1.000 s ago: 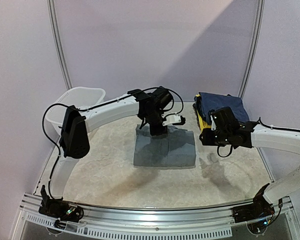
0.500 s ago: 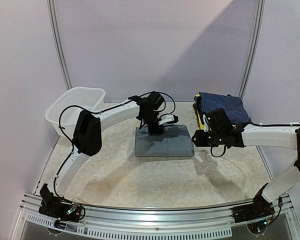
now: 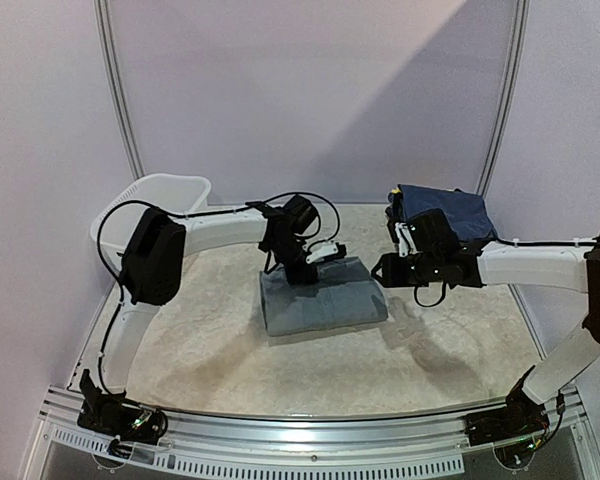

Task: Fold and stack the mixed laundry pile
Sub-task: Fold the 2/3-rectangle-folded shirt at the center of the board, then smooth out the square-folded shirt at the center of the board.

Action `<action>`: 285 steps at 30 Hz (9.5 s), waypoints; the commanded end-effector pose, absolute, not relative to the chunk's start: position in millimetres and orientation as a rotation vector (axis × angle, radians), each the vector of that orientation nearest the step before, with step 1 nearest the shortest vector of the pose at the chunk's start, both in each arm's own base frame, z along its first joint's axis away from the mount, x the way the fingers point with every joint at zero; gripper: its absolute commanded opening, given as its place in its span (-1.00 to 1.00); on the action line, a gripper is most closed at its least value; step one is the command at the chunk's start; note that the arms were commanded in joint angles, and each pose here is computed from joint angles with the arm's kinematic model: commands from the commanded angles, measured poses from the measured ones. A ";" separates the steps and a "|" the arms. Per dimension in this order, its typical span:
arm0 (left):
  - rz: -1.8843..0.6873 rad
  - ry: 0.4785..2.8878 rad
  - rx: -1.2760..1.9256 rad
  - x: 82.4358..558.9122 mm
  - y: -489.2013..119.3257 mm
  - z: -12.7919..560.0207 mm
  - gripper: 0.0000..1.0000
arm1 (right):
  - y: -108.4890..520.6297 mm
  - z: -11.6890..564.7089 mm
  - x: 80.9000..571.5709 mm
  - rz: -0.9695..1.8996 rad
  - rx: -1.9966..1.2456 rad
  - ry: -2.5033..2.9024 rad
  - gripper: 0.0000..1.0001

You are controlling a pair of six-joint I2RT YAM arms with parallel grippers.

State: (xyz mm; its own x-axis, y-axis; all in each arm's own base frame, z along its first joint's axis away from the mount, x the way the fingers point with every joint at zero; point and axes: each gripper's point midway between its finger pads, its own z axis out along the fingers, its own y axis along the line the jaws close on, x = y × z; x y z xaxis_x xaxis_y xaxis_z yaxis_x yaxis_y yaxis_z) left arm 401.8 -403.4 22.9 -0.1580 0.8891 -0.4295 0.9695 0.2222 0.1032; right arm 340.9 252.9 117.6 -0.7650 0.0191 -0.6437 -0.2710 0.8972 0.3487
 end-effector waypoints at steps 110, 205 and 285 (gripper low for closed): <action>-0.069 2.177 1.436 316.6 -342.1 73.0 0.28 | 254.0 142.9 312.2 0.726 -0.229 2.373 0.98; -0.104 2.624 1.089 140.3 -271.2 2.0 -0.70 | 397.4 -15.2 294.8 1.429 -0.717 2.645 -0.78; 0.197 2.038 0.990 292.4 -331.4 138.1 -0.26 | 340.5 81.6 223.8 0.968 -0.588 2.589 0.05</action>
